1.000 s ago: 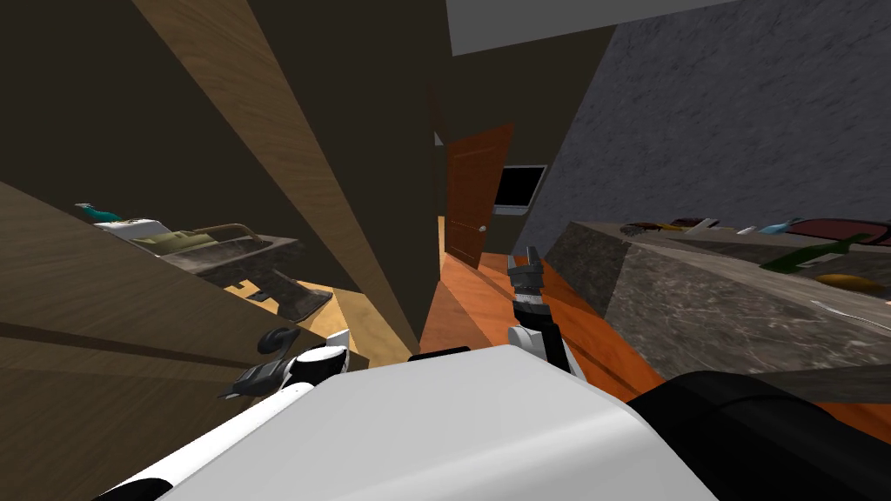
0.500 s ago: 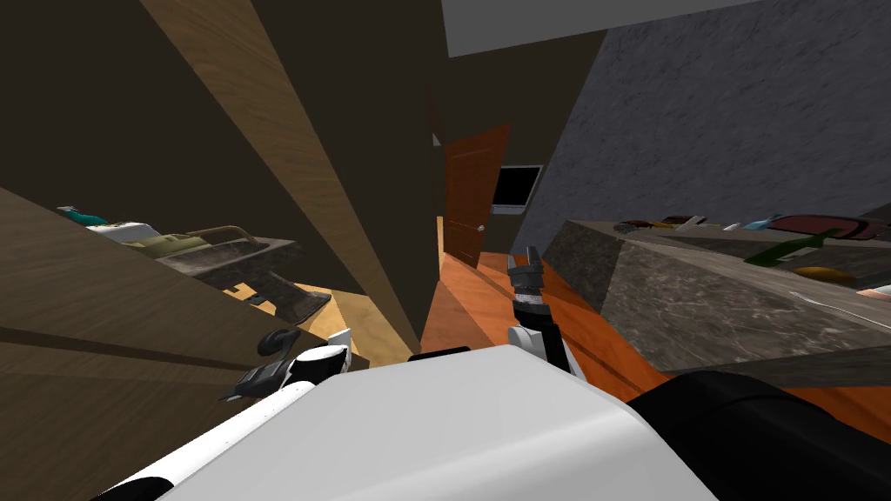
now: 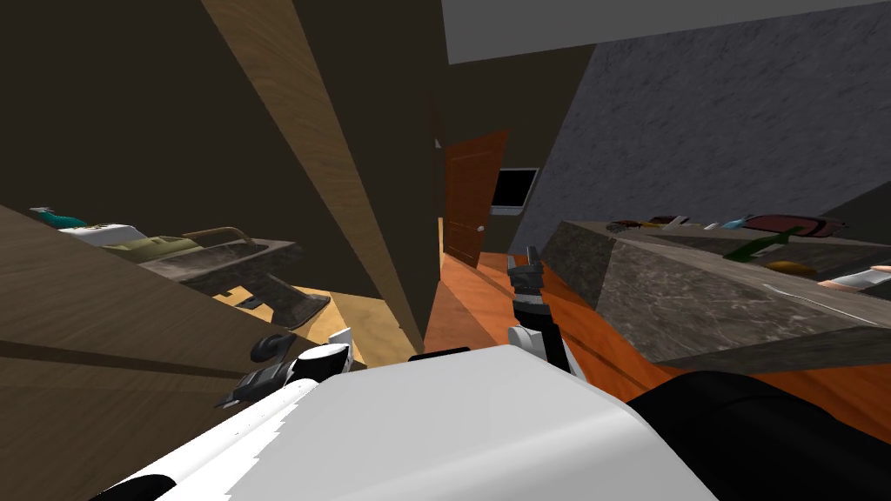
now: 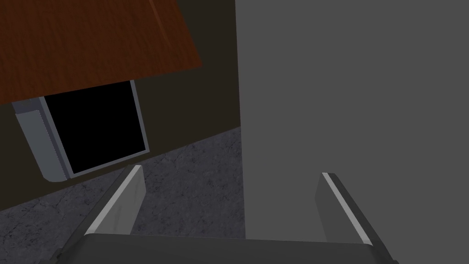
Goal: Push the door open
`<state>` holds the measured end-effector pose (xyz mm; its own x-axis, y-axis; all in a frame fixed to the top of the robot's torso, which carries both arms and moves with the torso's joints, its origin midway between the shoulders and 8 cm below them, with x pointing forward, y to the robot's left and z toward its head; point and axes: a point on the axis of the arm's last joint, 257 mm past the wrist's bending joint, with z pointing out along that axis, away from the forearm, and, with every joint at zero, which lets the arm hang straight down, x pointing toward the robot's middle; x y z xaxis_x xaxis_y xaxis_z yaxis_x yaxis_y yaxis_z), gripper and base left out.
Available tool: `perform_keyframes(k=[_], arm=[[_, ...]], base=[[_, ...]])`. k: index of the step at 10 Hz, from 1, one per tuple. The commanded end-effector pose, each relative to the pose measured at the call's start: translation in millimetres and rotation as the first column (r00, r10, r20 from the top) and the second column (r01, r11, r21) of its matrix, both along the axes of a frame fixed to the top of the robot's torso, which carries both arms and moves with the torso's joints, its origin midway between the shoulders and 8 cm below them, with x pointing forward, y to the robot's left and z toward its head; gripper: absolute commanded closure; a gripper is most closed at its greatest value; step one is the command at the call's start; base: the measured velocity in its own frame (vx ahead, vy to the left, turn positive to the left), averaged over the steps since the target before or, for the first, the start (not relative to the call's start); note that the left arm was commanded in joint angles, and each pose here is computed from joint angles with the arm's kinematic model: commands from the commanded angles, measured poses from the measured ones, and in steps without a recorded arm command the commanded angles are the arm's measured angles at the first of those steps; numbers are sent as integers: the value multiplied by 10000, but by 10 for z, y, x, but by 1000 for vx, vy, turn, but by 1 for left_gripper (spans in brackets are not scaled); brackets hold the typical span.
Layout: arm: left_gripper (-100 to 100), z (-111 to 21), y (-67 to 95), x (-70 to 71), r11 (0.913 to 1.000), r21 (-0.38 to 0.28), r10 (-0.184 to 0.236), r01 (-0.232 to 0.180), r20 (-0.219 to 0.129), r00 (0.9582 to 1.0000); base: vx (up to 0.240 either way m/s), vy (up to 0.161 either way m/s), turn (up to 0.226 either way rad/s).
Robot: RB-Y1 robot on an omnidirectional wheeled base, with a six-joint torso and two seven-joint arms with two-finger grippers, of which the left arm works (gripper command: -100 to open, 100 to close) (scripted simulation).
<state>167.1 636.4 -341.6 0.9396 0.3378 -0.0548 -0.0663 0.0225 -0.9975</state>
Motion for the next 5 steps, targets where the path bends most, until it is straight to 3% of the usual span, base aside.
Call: perform_keyframes(k=[1,5], arm=[[100,-15,-47,-35,9998,-45,206,-205,7,9998],[100,-24,-103,-83,9988,-74,480,-480,11,9988]], base=[[-13,70,-62],[-9,40,-42]])
